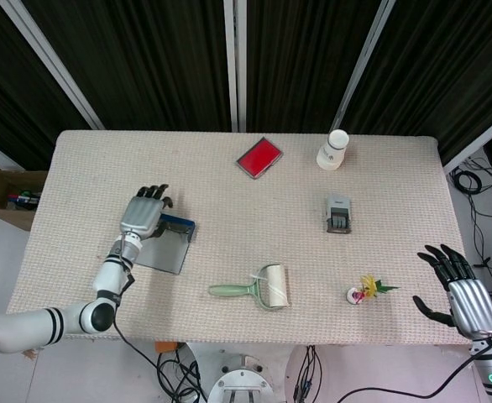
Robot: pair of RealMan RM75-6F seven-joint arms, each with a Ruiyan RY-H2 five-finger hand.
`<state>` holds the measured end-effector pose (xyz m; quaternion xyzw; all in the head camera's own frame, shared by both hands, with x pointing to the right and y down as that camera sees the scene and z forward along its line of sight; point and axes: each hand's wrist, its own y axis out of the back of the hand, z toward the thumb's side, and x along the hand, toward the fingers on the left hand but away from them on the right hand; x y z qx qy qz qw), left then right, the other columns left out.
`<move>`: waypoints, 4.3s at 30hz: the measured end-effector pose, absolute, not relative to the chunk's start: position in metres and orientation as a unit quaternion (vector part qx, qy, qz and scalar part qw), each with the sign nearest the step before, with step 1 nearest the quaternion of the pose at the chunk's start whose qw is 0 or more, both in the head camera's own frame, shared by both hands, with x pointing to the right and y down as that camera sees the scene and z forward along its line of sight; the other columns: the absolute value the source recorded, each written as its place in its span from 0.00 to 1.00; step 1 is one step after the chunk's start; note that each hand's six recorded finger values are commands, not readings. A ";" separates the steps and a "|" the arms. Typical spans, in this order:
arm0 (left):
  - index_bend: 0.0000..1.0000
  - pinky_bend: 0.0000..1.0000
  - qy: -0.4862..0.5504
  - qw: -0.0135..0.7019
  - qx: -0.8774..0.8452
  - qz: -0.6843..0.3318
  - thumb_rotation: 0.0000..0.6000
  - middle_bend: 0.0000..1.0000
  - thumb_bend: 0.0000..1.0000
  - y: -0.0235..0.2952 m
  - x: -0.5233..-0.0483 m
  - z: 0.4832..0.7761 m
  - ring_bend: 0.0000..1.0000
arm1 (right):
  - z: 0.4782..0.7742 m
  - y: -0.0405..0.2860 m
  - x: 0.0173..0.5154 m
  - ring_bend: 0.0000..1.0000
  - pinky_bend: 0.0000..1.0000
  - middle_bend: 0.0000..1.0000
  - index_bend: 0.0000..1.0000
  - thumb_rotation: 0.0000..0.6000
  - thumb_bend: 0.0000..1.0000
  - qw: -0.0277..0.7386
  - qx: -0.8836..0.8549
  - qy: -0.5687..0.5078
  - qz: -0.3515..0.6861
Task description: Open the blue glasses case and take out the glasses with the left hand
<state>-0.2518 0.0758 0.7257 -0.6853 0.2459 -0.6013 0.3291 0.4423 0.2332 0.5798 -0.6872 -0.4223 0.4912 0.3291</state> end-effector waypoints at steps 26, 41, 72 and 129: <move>0.43 0.11 0.230 0.323 -0.678 -0.619 1.00 0.07 0.42 0.077 -0.241 0.741 0.06 | 0.580 0.237 0.450 0.00 0.11 0.13 0.18 1.00 0.20 0.323 -0.684 -0.431 0.493; 0.52 0.11 0.241 0.315 -0.677 -0.620 1.00 0.10 0.45 0.071 -0.243 0.743 0.06 | 0.581 0.235 0.450 0.00 0.11 0.13 0.18 1.00 0.20 0.322 -0.683 -0.430 0.495; 0.52 0.11 0.389 0.449 -0.606 -0.529 1.00 0.14 0.45 0.072 -0.237 0.752 0.06 | 0.580 0.235 0.450 0.00 0.11 0.13 0.18 1.00 0.20 0.322 -0.681 -0.430 0.498; 0.52 0.11 0.288 0.338 -0.672 -0.592 1.00 0.11 0.42 0.110 -0.255 0.752 0.06 | 0.584 0.232 0.448 0.00 0.11 0.13 0.18 1.00 0.20 0.323 -0.687 -0.426 0.493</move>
